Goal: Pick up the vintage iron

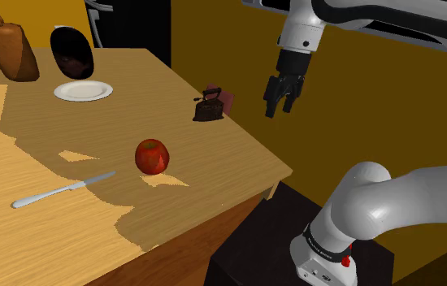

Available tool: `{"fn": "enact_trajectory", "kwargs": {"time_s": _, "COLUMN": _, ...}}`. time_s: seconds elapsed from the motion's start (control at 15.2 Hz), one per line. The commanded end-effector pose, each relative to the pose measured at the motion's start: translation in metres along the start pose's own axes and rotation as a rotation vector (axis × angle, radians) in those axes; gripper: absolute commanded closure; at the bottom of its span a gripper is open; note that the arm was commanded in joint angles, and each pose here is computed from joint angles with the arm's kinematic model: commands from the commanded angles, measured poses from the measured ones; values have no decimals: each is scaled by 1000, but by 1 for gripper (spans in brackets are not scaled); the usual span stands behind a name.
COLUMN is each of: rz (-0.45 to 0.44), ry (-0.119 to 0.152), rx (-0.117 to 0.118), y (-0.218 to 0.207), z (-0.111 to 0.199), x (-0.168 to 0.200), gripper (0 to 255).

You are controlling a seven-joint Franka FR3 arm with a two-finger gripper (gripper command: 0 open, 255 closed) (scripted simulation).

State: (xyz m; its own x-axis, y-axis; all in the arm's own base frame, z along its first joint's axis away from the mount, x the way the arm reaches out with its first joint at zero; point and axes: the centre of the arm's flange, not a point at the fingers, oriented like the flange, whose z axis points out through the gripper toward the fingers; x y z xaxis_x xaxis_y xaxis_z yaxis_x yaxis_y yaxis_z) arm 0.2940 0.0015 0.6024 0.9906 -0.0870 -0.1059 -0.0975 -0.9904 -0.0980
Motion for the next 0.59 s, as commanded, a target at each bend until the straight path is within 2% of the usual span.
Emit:
{"fn": "enact_trajectory", "kwargs": {"time_s": 0.0, "rz": 0, "ry": 0, "rx": 0, "y": 0, "z": 0, "x": 0, "gripper": 0}}
{"fn": "enact_trajectory", "kwargs": {"time_s": 0.53, "rz": -259, "ry": -9, "rx": -25, "y": 59, "z": 11, "x": 84, "gripper": 0}}
